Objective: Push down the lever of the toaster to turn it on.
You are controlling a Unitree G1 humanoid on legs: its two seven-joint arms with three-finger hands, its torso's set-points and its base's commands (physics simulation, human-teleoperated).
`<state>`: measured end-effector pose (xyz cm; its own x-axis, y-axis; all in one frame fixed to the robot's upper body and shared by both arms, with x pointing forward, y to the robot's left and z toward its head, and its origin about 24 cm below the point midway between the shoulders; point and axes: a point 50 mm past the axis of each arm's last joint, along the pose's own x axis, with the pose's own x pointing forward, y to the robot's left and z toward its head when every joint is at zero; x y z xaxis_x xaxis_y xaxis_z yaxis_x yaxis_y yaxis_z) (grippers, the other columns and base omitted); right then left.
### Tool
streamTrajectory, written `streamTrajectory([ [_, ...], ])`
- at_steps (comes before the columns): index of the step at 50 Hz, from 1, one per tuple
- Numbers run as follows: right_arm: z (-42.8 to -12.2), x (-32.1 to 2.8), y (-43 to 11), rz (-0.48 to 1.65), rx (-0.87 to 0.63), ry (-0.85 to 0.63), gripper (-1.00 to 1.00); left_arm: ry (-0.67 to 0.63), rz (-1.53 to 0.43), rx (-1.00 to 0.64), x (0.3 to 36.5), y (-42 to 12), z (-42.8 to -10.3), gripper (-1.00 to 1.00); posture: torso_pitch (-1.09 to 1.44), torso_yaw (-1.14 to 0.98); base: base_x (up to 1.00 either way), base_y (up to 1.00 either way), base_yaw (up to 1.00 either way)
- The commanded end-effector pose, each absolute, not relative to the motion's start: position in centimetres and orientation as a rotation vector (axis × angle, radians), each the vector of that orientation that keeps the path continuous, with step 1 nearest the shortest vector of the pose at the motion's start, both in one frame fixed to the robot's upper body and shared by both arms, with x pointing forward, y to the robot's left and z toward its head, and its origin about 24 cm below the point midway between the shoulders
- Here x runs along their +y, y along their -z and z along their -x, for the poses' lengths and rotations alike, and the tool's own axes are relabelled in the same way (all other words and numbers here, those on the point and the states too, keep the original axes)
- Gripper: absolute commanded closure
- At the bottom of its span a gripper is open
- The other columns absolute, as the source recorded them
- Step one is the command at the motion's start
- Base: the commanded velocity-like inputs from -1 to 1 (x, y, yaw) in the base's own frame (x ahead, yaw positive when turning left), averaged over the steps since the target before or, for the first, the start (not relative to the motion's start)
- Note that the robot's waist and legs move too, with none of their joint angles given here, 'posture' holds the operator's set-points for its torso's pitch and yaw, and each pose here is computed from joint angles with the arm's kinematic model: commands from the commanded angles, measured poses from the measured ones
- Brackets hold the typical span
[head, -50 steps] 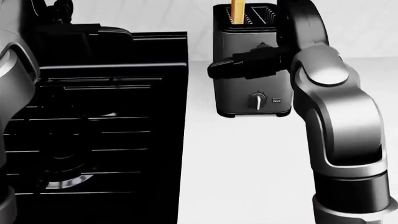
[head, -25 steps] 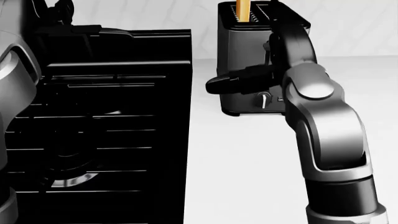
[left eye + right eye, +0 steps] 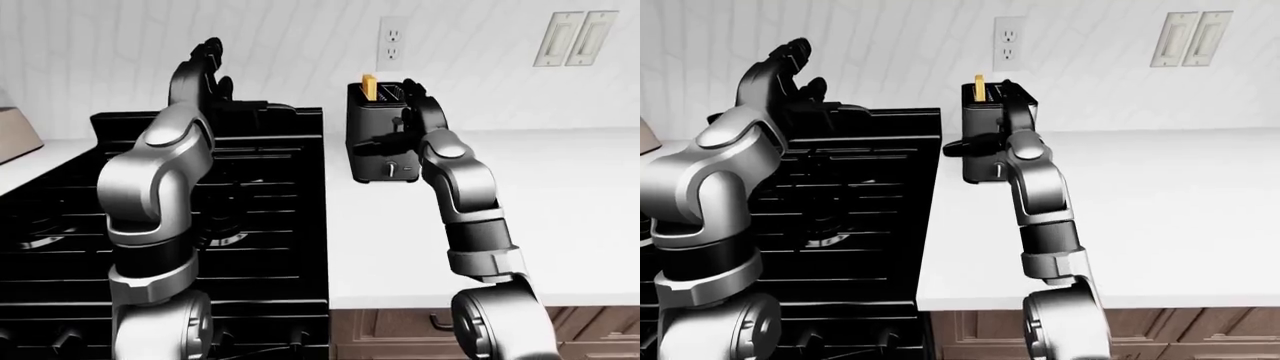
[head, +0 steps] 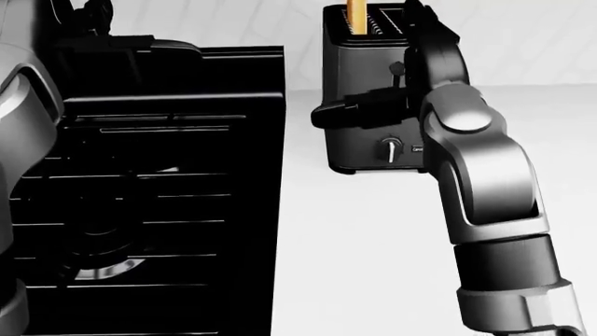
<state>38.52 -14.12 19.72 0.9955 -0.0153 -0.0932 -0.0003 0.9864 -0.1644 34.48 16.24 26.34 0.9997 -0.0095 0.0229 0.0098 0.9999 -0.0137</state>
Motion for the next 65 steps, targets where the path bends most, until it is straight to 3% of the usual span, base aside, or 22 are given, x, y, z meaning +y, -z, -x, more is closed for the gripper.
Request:
streamTrajectory([
  [1, -38.5, -13.7, -22.1, 0.167, -0.002, 0.0, -1.0, 0.01, 0.015, -0.115, 16.2, -28.4, -34.0, -1.0, -0.37, 0.0, 0.0, 0.0, 0.0],
  [65, -39.0, -13.9, -15.2, 0.142, 0.16, 0.002, -1.0, 0.017, 0.013, -0.119, 16.0, -28.6, -34.0, -1.0, -0.37, 0.0, 0.0, 0.0, 0.0],
])
